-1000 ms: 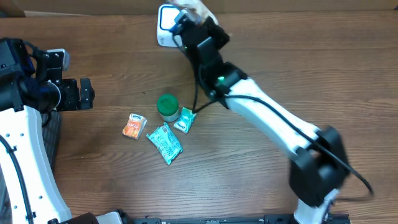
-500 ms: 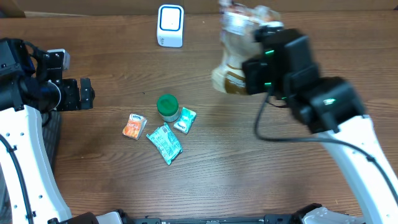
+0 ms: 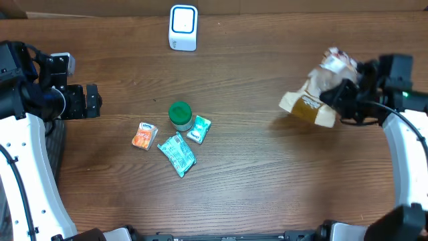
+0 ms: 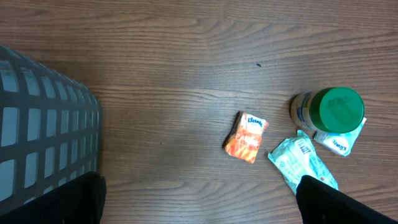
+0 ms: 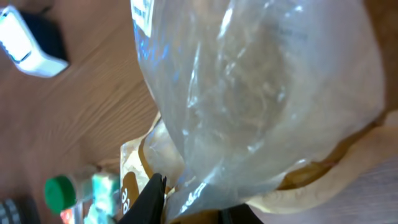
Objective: Scan the item barcode
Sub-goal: 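Carry the Pantree bag right and set it on the table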
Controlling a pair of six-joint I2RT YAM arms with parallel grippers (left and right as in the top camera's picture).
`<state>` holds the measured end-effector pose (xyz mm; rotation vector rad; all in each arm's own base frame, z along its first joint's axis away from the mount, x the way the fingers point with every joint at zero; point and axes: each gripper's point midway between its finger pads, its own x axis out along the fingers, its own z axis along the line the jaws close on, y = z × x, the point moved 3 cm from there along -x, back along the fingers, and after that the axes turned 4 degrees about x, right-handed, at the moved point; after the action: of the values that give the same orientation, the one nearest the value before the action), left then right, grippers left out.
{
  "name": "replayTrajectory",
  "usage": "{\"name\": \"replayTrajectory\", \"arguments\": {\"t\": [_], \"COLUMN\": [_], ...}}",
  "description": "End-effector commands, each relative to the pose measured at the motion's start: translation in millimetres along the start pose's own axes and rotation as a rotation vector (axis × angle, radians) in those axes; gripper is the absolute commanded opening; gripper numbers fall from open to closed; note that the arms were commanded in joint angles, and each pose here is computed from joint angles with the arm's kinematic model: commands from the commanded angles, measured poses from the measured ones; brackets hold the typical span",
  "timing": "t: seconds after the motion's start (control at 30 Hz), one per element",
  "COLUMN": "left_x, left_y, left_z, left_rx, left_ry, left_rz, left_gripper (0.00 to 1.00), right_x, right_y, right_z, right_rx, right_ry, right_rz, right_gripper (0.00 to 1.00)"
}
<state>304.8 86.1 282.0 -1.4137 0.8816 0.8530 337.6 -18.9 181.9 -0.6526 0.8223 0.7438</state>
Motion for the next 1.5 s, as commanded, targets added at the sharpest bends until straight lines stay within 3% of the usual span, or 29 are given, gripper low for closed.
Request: {"name": "replayTrajectory", "arguments": {"t": [0.0, 0.5, 0.73, 1.23, 1.47], "left_x": [-0.7, -0.7, -0.7, -0.7, -0.7], "left_y": [-2.1, -2.2, -2.2, -2.1, -2.2], "left_z": [2.4, 2.5, 2.5, 2.4, 2.5], "left_rx": [0.022, 0.022, 0.022, 0.022, 0.022], "left_ry": [-0.006, -0.007, -0.007, -0.006, -0.007], "left_rz": [-0.004, -0.004, -0.004, -0.004, -0.004], "left_gripper": [1.00, 1.00, 1.00, 1.00, 1.00], "right_x": [16.1, 66.0, 64.8, -19.5, -14.3], "right_y": [0.8, 5.2, 5.3, 5.1, 24.3], "right_z": [-27.9, -86.0, -93.3, -35.4, 13.1], "right_rx": [0.072, 0.152, 0.109, 0.106, -0.038], "right_ry": [-0.026, 0.044, 0.098, 0.174, 0.142], "right_rz": [0.011, -0.069, -0.074, 0.132, 0.190], "right_gripper": [0.04, 0.05, 1.00, 1.00, 1.00]}}
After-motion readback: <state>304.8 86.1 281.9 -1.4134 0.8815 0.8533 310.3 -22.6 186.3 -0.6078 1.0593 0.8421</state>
